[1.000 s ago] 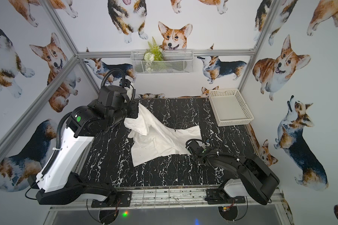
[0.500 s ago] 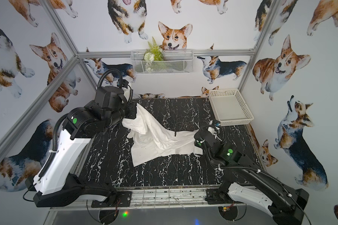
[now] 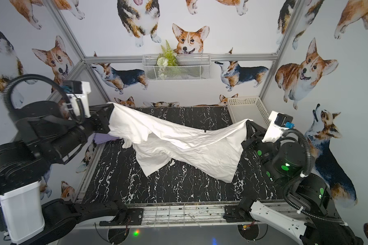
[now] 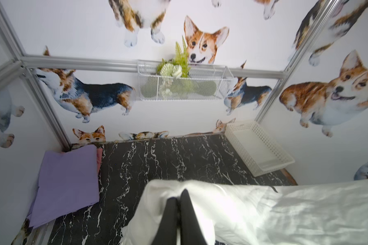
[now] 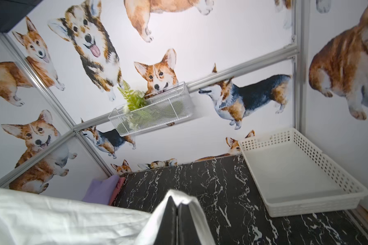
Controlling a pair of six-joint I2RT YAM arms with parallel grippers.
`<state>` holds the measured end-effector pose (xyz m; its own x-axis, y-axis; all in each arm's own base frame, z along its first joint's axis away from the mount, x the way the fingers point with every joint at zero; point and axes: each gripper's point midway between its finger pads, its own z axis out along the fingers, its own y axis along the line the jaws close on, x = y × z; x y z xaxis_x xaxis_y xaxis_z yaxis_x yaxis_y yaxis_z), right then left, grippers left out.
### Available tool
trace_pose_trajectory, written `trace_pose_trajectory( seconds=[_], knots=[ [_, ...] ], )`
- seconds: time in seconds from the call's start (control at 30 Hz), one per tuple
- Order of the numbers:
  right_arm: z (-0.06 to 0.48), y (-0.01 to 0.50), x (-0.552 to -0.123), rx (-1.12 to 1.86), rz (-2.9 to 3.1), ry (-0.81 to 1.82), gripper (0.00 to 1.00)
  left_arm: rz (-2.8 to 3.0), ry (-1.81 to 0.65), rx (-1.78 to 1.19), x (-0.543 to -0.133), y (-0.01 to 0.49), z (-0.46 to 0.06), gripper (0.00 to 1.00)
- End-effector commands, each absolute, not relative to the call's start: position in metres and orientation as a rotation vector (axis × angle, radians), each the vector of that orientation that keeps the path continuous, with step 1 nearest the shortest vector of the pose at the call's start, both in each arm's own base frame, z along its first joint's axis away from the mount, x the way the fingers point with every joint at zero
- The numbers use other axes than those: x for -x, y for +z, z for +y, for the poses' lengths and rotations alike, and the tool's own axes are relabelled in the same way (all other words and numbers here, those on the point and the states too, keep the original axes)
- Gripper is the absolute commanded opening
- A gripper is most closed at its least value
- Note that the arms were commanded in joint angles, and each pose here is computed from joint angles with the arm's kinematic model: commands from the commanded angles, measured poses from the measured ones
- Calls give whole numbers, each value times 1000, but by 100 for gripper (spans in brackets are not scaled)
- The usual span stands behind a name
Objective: Fold and stack t-shirts
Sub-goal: Flatten out the T-shirt at the center of the board.
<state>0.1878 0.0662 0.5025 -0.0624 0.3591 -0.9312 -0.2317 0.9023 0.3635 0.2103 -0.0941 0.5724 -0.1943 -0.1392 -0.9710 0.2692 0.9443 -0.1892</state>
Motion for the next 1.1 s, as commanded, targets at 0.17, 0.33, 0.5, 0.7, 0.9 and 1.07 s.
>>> trace_pose_trajectory(
  seconds=[0.17, 0.33, 0.5, 0.7, 0.9, 1.07],
  knots=[
    [100, 535, -234, -34, 1498, 273, 0, 1669, -187, -127, -243, 594, -100, 0],
    [132, 482, -302, -101, 1711, 374, 0, 1778, -167, -151, -293, 559, -139, 0],
    [136, 448, -367, -172, 1839, 400, 0, 1896, -247, 13, -353, 528, -115, 0],
    [105, 463, -399, -256, 1781, 351, 0, 1901, -475, 97, -412, 521, -103, 0],
    [77, 498, -371, -293, 1606, 293, 0, 1726, -732, 60, -422, 572, -106, 0],
    [69, 484, -351, -297, 1584, 297, 0, 1753, -831, 90, -420, 566, -92, 0]
  ],
)
